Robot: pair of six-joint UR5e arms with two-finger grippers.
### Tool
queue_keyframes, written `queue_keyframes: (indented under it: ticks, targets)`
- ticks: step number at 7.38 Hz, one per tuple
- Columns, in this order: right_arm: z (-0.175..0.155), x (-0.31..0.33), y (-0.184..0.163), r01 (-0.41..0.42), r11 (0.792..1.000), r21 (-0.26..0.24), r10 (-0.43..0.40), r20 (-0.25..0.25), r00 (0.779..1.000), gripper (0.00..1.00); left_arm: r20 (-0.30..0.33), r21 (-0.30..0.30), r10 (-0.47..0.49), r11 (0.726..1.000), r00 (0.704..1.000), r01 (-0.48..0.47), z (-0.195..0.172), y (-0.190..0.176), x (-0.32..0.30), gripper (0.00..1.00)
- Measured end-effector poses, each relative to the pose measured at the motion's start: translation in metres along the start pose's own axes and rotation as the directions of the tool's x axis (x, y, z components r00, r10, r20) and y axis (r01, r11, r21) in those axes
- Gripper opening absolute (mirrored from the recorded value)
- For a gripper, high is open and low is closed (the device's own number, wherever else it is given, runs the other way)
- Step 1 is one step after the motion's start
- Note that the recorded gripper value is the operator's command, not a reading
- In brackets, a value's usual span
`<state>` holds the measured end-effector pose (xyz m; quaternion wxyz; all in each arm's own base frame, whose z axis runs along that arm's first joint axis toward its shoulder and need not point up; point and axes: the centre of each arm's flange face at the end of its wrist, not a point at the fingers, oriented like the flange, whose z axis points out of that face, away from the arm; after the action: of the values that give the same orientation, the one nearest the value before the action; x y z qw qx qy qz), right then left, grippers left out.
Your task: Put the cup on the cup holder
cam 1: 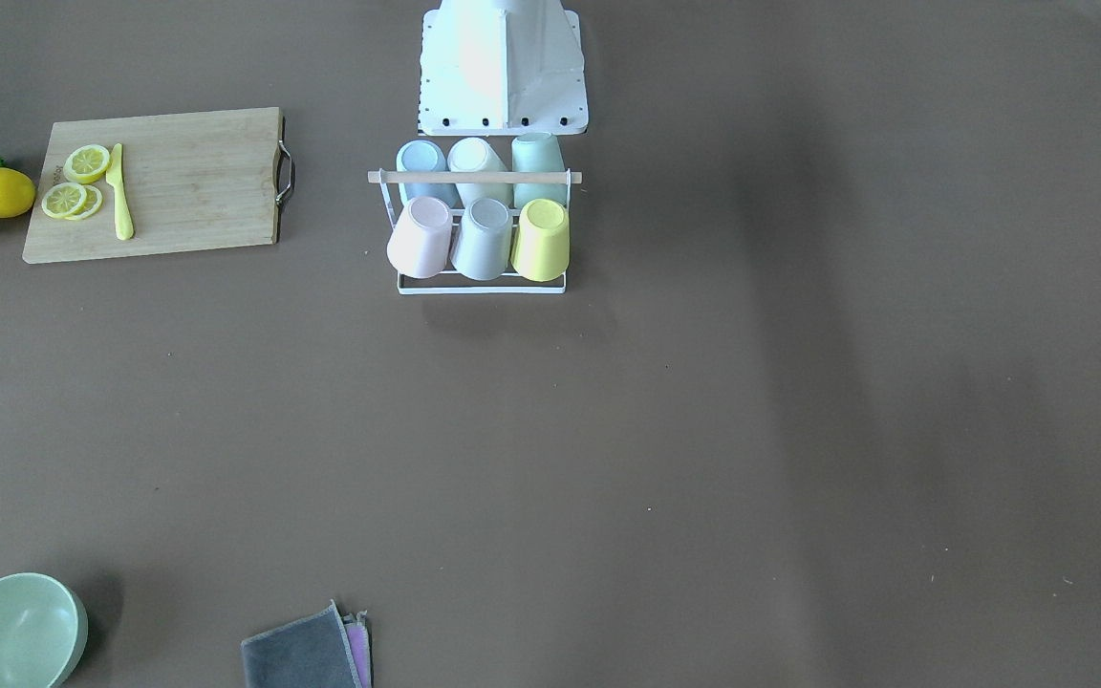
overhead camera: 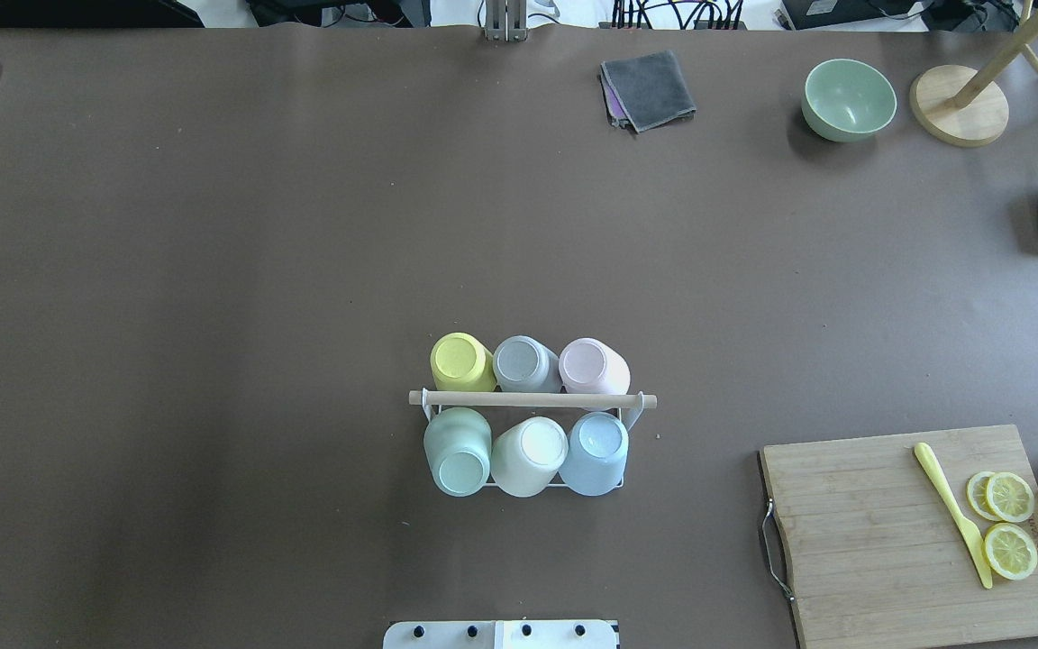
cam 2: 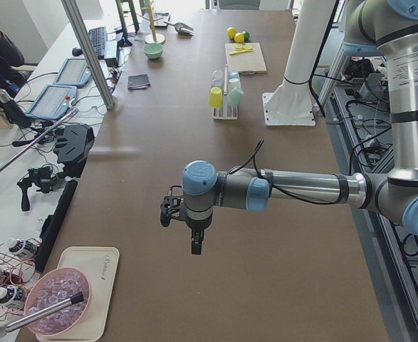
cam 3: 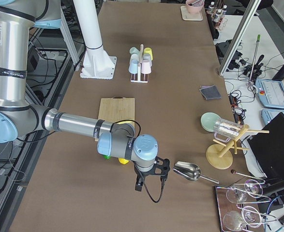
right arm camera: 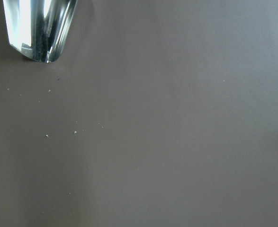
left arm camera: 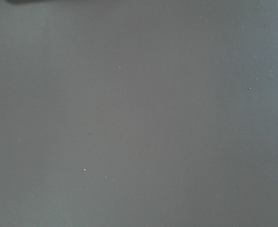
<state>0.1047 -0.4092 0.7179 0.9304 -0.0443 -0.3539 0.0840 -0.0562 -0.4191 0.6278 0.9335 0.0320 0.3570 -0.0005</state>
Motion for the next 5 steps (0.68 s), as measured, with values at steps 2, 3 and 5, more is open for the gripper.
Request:
queue_keyframes:
  ticks: [2,3,5]
  targets:
    - [-0.0003,-0.0003,-0.0001,0.001,1.0,0.001,-0.001,0.0,1.0,1.0,-0.001,-0.002,-0.003,1.0,1.0,0.003,0.0009,0.0011,-0.0012,0.99]
    - [-0.0005,-0.0006,-0.0002,0.001,1.0,0.001,-0.001,0.001,1.0,1.0,-0.001,-0.004,-0.005,1.0,1.0,0.005,0.0017,0.0016,-0.0022,0.99]
    - [-0.0001,-0.0001,-0.0001,0.0,1.0,0.0,0.0,0.0,1.0,1.0,-0.001,-0.006,-0.008,1.0,1.0,0.008,0.0029,0.0023,-0.0035,0.99]
